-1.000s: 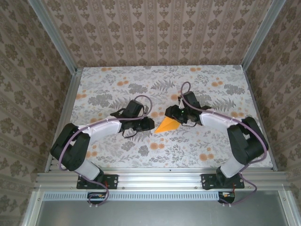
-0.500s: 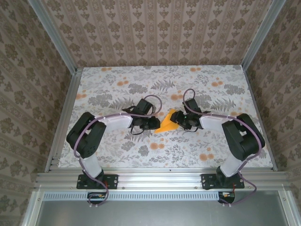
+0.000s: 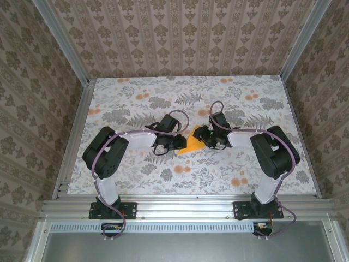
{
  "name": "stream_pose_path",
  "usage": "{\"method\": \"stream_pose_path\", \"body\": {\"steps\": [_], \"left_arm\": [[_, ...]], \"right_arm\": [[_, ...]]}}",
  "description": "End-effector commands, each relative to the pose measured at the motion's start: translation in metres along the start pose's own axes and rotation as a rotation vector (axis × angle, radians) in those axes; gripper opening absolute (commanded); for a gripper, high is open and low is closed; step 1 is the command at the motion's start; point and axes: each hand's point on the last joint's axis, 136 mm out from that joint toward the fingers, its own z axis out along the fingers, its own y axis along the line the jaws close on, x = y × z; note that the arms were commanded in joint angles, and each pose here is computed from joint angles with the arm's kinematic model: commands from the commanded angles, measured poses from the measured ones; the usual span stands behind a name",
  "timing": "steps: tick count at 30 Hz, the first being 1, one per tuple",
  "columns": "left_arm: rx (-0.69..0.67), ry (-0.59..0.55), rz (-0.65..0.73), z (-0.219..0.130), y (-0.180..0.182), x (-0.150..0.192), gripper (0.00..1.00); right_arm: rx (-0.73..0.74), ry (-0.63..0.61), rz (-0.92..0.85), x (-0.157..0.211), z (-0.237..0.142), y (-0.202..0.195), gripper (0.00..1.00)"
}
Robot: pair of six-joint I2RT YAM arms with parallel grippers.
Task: Fold a paper plane with a square sheet of paper (pick it up from the middle)
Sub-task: Turn over the paper at the center of the table.
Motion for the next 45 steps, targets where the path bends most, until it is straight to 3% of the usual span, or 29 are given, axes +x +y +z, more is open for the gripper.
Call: {"method": "stream_pose_path", "body": {"steps": [1,6,10,19,26,33,45], "left_arm": [[0.038,-0.003,-0.028,0.002,-0.004,-0.005,0.31],[0.085,-0.009,-0.077,0.001,-0.002,-0.007,0.36],[0.123,-0.021,-0.1,-0.004,0.0,-0.009,0.39],[0.197,0.005,-0.147,-0.002,-0.002,-0.006,0.33],[0.255,-0.002,-0.197,-0.007,-0.005,-0.008,0.44],[0.258,-0.004,-0.219,-0.008,-0.001,-0.008,0.33],[0.31,-0.014,-0.289,-0.01,0.004,-0.012,0.31]], "right_arm": [[-0.057,0.044,0.024,0.006,0.008,0.014,0.43],[-0.068,0.058,0.053,0.01,0.008,0.017,0.43],[0.016,0.01,0.073,0.004,-0.009,0.011,0.48],[0.083,-0.03,0.158,0.0,-0.018,0.002,0.52],[0.044,0.003,0.181,0.003,-0.008,0.01,0.53],[0.006,0.022,0.175,0.004,-0.002,0.018,0.54],[-0.066,0.058,0.172,0.008,0.012,0.03,0.52]]}}
